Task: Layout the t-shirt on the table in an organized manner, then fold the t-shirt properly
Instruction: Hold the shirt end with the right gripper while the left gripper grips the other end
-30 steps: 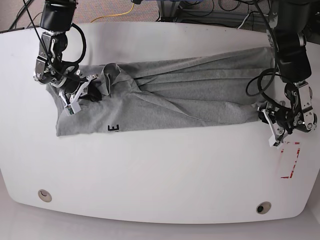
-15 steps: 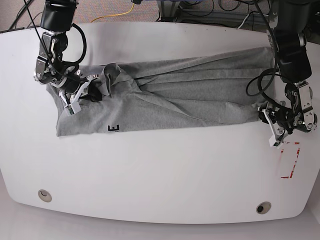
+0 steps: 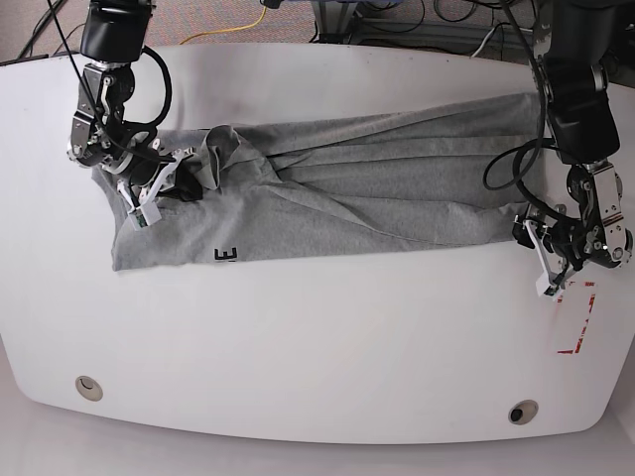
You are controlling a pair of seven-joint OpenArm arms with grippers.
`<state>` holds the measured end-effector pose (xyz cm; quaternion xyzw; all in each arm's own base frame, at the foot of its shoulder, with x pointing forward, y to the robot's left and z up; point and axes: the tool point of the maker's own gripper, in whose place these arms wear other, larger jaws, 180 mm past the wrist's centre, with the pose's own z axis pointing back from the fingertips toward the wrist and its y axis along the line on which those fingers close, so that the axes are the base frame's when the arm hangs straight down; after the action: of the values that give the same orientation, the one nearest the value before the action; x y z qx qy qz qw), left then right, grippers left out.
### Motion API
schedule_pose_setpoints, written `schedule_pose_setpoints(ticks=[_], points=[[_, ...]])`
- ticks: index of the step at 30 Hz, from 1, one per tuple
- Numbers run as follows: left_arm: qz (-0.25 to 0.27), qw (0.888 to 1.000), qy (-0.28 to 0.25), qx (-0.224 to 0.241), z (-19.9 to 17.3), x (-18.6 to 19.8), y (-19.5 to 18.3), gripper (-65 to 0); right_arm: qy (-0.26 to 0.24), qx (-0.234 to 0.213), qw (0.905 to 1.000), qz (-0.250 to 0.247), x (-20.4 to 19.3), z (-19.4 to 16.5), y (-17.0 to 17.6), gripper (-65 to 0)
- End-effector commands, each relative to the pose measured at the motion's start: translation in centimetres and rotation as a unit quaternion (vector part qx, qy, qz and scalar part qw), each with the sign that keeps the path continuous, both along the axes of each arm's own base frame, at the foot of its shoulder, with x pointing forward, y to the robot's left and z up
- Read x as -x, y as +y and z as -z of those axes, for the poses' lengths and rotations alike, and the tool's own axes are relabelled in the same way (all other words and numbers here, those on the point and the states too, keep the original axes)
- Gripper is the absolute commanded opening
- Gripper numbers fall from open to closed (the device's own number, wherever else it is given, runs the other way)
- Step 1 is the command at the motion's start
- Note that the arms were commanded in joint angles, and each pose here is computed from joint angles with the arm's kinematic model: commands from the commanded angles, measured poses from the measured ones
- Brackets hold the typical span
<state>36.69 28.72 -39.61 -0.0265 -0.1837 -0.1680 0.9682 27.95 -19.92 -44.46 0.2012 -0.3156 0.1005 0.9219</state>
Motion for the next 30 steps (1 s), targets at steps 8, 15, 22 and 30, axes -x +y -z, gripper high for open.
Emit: schedule_pose_setpoints(ticks=[8,15,22,30], points=[[0.003,0.999,-0.034,-0.017,-2.61,-1.59,0.78,-27.8,0.116,0.084,0.9894,-0.026,4.59,3.93,-1.86,-63.4],[0.01,0.999,-0.031,-0.02,-2.48,-1.58,0.55,-27.8,0.115,0.084,0.9894,-0.026,4.51,3.9,-1.86,-63.4],[0.024,0.999,-0.025,-0.025,-2.19,-1.56,-0.08,-27.8,0.115,0.084,0.9894,-0.026,4.51,3.9,-1.86,-63.4],[0.024,0.999,-0.025,-0.024,-2.17,-1.58,-0.16,-27.8,0.115,0.084,0.9894,-0.026,4.51,3.9,-1.86,-63.4]])
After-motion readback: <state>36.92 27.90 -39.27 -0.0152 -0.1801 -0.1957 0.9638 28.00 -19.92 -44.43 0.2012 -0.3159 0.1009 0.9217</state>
